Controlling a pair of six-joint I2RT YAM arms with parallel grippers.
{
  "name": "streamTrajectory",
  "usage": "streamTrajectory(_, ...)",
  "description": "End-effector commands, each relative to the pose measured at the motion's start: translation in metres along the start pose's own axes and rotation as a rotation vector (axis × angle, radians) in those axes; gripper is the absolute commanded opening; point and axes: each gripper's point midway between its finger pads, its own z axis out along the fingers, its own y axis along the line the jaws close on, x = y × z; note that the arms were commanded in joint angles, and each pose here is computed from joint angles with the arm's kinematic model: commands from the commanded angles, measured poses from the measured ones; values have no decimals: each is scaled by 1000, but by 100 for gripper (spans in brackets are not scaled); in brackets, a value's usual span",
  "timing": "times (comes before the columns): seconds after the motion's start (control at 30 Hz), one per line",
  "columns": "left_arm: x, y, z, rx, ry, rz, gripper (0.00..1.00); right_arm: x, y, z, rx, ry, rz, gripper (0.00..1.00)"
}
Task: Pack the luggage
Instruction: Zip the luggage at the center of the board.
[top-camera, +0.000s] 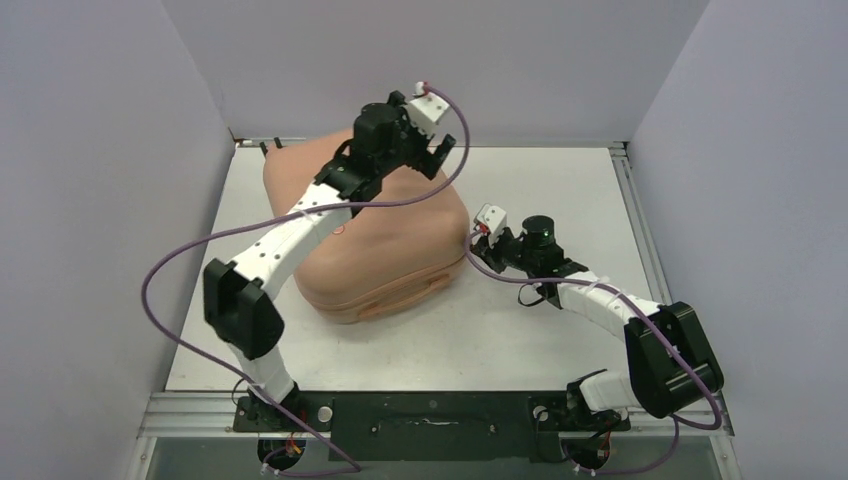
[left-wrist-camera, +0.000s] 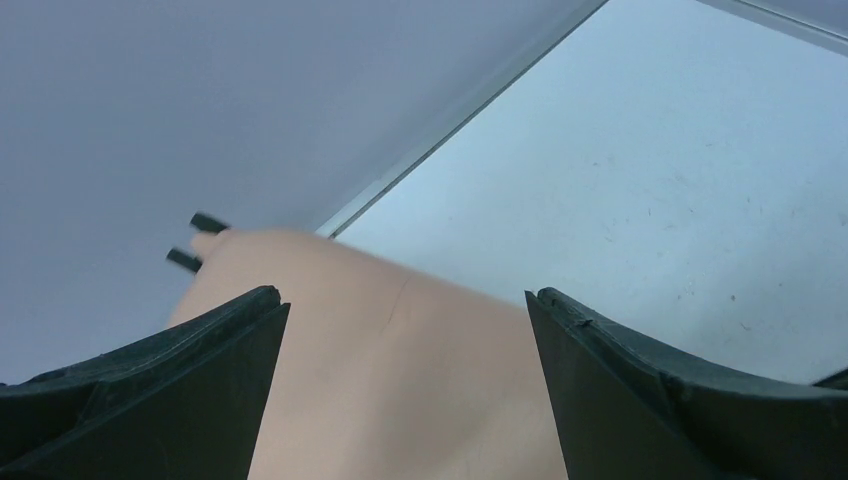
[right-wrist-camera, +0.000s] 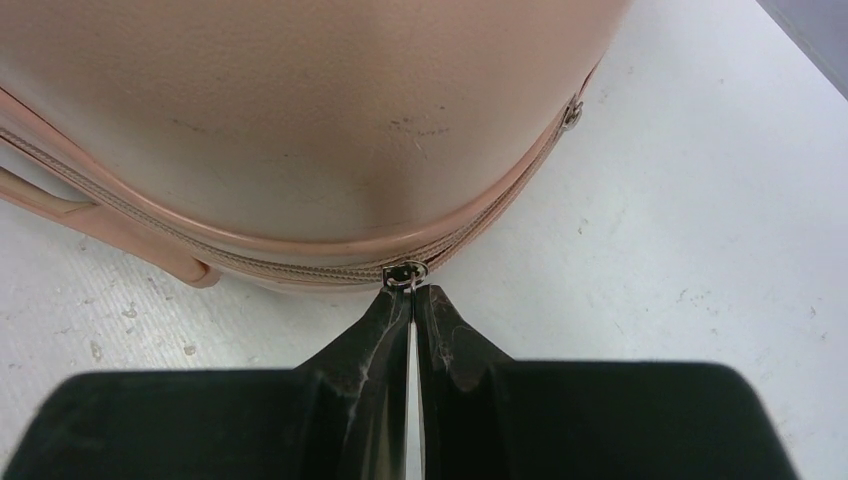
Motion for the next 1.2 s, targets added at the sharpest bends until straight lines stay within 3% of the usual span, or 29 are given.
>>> streamTrajectory(0.0,-6,-3,54,-44,-36,110,96,-27,-13,-2,-4,-107,-3,5)
streamTrajectory(0.17,48,-27,99,109,94,218,99,-24,-21,-2,6,-119,26,5)
streamTrajectory(0.37,95,-47,89,301,226,234,61,-24,-43,-3,89,-118,64,5)
streamTrajectory(0.63,136,-78,61,518,372,257,31,-26,-85,-6,305,-132,116,5)
streamTrajectory(0.77,159,-86,56,573,449,254,29,-28,-103,-15,414,-132,126,5)
streamTrajectory(0.87,164,-85,61,565,463,249,37,-34,-98,-15,388,-159,123,5)
streamTrajectory(1.03,142,-73,85,514,355,275,58,-43,-85,-12,312,-200,139,5)
streamTrajectory(1.17,138,-53,118,396,294,354,60,-45,-83,-14,301,-207,140,5)
